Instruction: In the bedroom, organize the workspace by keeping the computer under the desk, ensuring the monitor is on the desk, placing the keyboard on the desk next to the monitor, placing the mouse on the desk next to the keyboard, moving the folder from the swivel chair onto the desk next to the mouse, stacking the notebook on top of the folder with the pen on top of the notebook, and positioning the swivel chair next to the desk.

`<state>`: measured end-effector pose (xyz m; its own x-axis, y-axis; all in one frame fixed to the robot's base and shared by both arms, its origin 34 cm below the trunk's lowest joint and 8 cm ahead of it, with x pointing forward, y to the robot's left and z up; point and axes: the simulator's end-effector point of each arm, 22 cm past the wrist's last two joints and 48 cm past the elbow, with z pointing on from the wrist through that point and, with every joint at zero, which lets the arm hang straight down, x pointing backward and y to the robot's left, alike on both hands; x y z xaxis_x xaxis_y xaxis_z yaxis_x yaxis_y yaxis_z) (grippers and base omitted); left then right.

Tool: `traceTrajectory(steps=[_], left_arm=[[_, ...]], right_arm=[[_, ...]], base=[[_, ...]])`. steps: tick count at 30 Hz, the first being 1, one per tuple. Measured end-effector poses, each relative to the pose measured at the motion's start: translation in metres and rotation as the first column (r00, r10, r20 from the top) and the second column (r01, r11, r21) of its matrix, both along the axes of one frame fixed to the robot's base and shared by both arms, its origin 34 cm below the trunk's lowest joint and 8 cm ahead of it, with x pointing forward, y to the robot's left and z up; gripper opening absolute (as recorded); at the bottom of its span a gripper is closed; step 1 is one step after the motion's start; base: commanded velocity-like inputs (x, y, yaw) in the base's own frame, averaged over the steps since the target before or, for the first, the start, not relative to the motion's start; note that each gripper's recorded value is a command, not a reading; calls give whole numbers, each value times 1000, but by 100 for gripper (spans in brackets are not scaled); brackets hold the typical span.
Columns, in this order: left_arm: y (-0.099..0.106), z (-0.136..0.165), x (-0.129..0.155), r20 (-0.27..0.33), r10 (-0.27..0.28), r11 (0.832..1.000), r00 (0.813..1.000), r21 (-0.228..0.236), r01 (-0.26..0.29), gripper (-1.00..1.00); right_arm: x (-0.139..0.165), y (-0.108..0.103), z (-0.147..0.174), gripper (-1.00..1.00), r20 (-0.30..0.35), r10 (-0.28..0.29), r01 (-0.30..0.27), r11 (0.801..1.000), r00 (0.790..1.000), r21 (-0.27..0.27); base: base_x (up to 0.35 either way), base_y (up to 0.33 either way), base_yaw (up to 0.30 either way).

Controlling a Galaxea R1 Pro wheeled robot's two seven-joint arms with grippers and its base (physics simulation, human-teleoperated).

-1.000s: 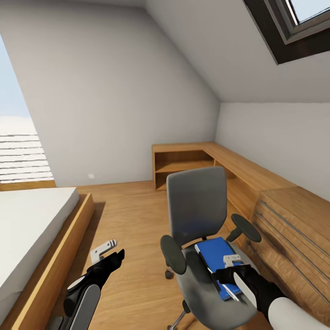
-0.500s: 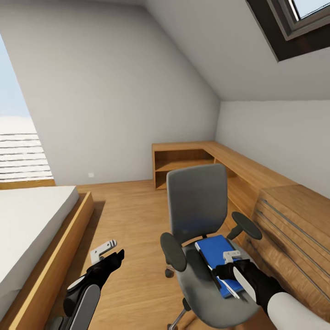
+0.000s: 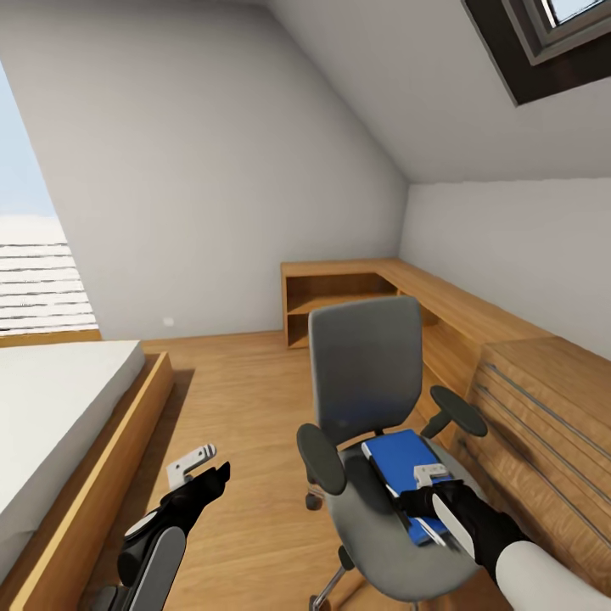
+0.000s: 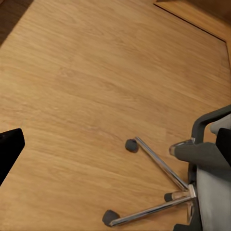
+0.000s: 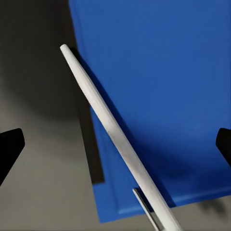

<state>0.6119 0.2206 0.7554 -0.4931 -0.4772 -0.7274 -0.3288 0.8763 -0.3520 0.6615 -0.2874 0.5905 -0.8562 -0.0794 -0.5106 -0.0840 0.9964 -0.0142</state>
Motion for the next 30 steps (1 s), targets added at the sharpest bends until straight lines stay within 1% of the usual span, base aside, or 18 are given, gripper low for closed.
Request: traceTrajectory(steps=[6,26,28,30], left_arm=[[0,-12,-1,-1,0,1000,1000,0,0,100],[0,-12,-1,-2,0,1000,1000,-1,0,100],[-3,-14,-3,-8,4,1000,1000,-9,-4,100],[-3,-14,-3,-8,4,1000,1000,-9,-4,100]], right_arm=[[-1,0,-11,100,0,0,0,1000,1000,0],[-1,2,-11,100,2,0,0,1000,1000,6],[7,10,-4,100,24,6,-6,1000,1000,9],[10,12,-1,100,34,10,-11,1000,999,11]], base=[[0,0,0],[0,0,0],[0,0,0],[0,0,0]])
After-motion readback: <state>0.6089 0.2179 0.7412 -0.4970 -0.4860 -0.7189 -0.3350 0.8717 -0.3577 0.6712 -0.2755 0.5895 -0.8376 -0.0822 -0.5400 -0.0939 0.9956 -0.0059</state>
